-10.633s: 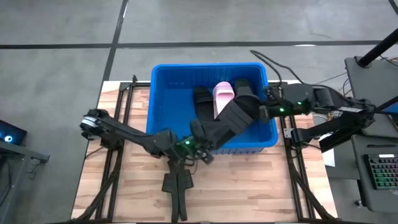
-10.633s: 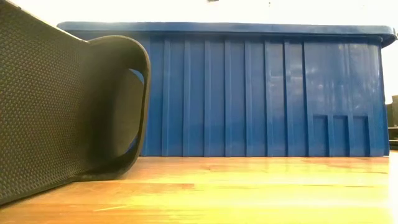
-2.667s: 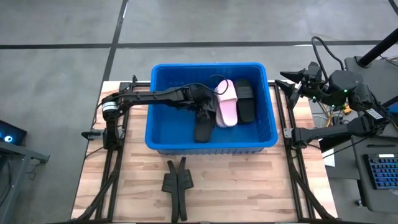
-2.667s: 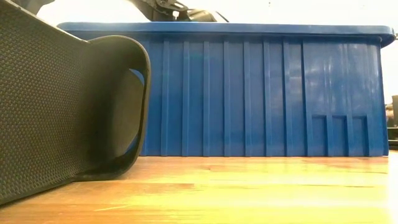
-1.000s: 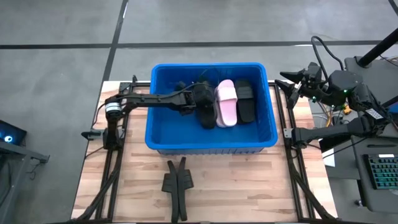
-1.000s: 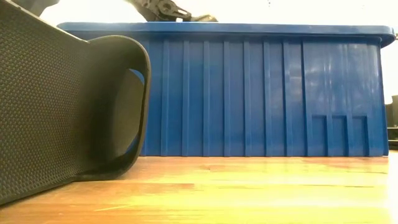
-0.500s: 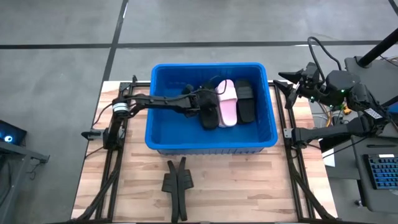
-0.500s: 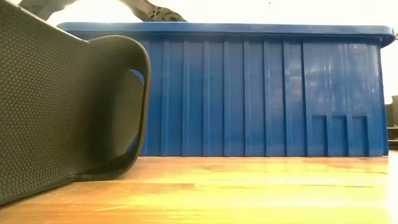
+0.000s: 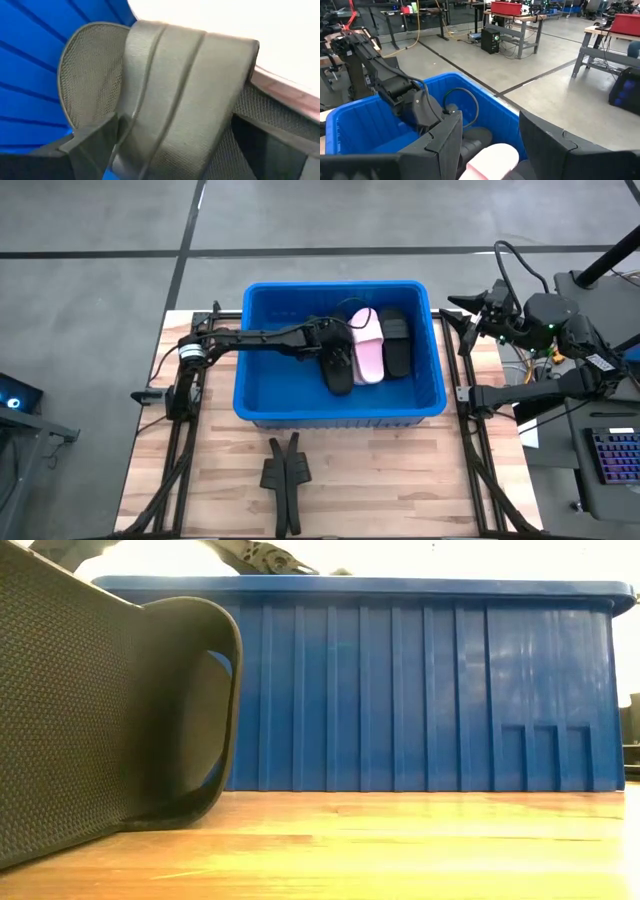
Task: Pick and place slides into bin
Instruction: Put the black slide into the blue bin
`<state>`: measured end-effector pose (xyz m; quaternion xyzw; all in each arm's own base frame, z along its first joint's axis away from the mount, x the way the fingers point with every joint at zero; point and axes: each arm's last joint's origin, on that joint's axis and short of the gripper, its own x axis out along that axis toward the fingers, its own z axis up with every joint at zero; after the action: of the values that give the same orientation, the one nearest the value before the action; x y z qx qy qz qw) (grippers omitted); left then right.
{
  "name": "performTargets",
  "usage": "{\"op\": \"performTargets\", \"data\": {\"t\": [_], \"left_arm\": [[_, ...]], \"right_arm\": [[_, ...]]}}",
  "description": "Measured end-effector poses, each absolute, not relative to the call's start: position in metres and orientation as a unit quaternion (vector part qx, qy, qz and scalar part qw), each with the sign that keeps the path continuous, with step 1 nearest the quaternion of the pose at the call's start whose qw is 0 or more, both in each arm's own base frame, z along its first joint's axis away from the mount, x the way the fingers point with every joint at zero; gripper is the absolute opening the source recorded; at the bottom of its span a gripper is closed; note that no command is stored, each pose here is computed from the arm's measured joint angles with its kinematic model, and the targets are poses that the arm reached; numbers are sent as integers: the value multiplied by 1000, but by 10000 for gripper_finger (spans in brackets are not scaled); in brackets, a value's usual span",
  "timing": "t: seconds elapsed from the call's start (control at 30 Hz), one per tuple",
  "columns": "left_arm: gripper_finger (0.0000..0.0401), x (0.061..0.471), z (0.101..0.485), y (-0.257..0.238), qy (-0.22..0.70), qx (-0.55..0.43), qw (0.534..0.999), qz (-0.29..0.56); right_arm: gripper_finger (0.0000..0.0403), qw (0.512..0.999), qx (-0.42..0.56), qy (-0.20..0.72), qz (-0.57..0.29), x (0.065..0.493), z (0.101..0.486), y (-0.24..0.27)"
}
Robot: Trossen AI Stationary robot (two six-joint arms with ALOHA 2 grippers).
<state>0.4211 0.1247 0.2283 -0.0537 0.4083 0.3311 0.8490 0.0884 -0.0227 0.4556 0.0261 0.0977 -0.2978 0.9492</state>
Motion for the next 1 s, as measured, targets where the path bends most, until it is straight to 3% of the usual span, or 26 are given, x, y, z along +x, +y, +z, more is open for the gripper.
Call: {"op": "performTargets", "data": {"t": [0.23,0.83,1.0], "left_arm": [[387,419,234,124,437,-23,844,309],[387,401,275,114,407,-56,877,250],[387,390,294,107,394,-140,881,220]], "right_arm": [[187,949,24,99,-298,88,455,-23],[187,948,22,113,-298,88,453,-23],[187,948,23,113,-298,88,453,-23]]}}
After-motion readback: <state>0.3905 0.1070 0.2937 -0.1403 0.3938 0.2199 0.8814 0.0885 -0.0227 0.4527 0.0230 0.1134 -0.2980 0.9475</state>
